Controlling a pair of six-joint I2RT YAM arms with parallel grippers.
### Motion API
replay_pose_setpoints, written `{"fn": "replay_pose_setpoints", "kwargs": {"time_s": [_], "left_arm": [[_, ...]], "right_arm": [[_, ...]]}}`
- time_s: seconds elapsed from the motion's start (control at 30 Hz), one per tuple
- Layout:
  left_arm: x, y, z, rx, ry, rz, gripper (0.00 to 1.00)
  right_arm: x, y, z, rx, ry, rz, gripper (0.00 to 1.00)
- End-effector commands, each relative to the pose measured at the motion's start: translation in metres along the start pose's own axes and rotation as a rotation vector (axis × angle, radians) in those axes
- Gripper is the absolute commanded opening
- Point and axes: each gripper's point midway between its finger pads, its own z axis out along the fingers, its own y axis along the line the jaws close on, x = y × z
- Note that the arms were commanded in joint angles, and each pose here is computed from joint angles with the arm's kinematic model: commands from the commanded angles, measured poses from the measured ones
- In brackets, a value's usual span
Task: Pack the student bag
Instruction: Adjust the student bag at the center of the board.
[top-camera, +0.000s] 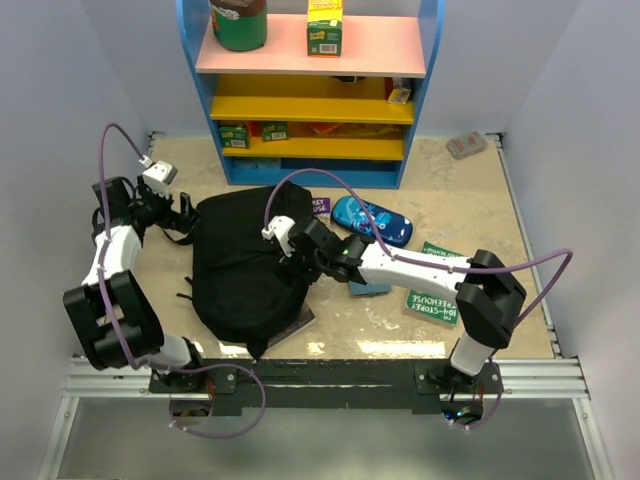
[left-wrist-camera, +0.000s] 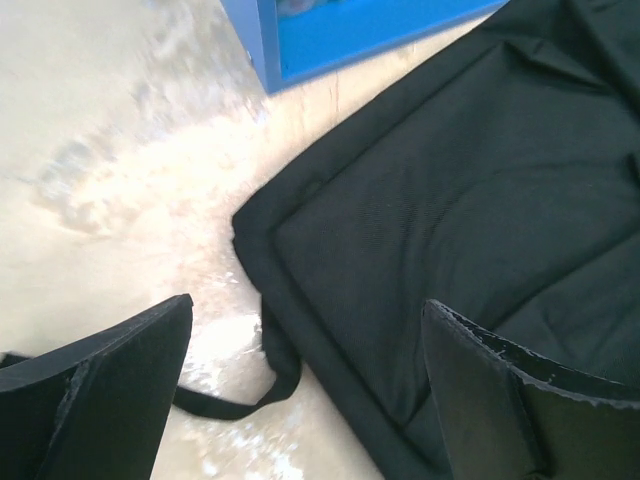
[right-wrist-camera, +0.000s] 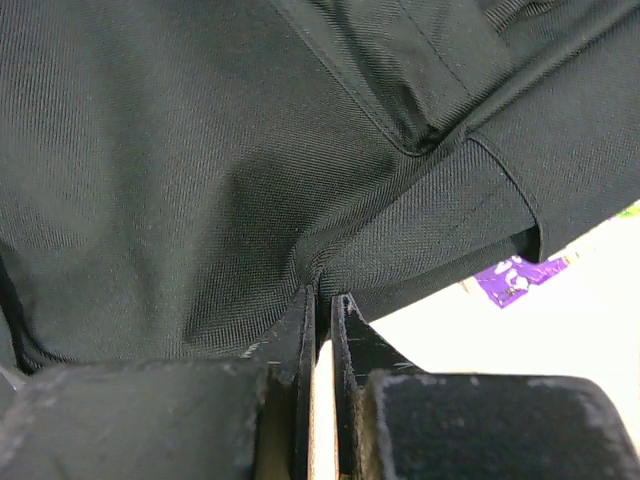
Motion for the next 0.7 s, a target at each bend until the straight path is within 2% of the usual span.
{"fn": "replay_pose_setpoints", "kwargs": {"time_s": [0.0,0.33,0.5,0.67], "left_arm": [[0.0,0.011,0.024,-0.021,0.016,-0.068,1.0],[0.052,0.031,0.053,-0.105,0.16,-0.134,1.0],[0.071,0.024,0.062,-0.08,0.193,-0.145,1.0],[0.087,0.006,0.07,0.023,0.211,-0.182,1.0]], "right_arm": [[-0.03,0.0,-0.013,-0.004,-0.111,-0.067,0.0],[-0.024,-0.003,-0.001,0.004,-0.089,-0.094,0.0],[-0.025,-0.002,-0.002,0.001,-0.095,-0.097,0.0],[-0.031,-0.001,-0.005,-0.001,-0.109,-0.095,0.0]]}}
